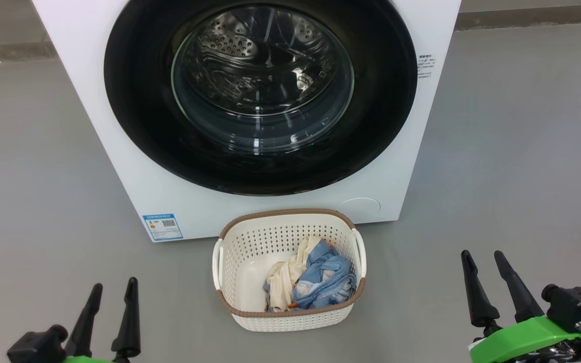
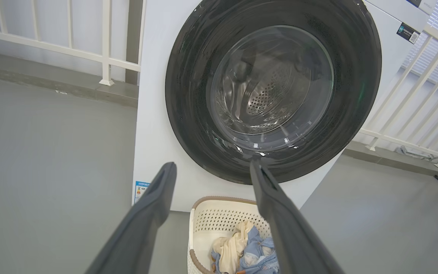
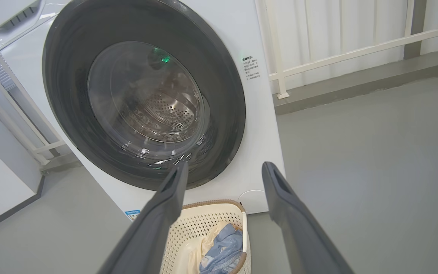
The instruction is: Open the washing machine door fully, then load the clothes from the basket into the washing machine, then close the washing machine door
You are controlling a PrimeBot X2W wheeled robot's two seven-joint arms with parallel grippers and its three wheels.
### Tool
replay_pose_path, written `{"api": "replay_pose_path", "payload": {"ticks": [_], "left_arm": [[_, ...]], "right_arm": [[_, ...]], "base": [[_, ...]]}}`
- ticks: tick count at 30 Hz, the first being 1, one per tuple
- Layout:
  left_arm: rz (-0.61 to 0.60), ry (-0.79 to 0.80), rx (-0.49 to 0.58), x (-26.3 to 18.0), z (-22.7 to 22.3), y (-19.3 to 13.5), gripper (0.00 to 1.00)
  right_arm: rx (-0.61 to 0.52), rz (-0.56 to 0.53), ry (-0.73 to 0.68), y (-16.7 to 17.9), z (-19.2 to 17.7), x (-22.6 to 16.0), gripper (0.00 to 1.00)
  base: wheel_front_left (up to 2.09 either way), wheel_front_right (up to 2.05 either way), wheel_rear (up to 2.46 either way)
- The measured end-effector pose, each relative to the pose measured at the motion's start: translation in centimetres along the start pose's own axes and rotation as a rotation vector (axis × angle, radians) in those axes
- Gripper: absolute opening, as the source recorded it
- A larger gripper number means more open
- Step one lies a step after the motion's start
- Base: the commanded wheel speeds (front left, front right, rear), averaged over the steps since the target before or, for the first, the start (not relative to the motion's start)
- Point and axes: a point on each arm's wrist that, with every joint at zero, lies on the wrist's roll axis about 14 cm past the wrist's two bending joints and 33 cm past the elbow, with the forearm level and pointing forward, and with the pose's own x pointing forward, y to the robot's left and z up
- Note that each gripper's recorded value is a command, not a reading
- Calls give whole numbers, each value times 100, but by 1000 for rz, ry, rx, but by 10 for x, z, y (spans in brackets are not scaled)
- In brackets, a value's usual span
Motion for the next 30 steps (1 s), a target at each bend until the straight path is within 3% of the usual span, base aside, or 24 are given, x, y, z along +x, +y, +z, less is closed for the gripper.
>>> {"api": "replay_pose_path", "payload": {"ticks": [19,30], "left_arm": [[-26,-23,198,-4,3,0,100],[4,-10,206,-5,-1,9,100]], "right_arm": [[-216,63,-27,12,3,3,100],[-209,33,-47,5,10,6,100]], "base": [[0,0,0],[0,0,0]]}}
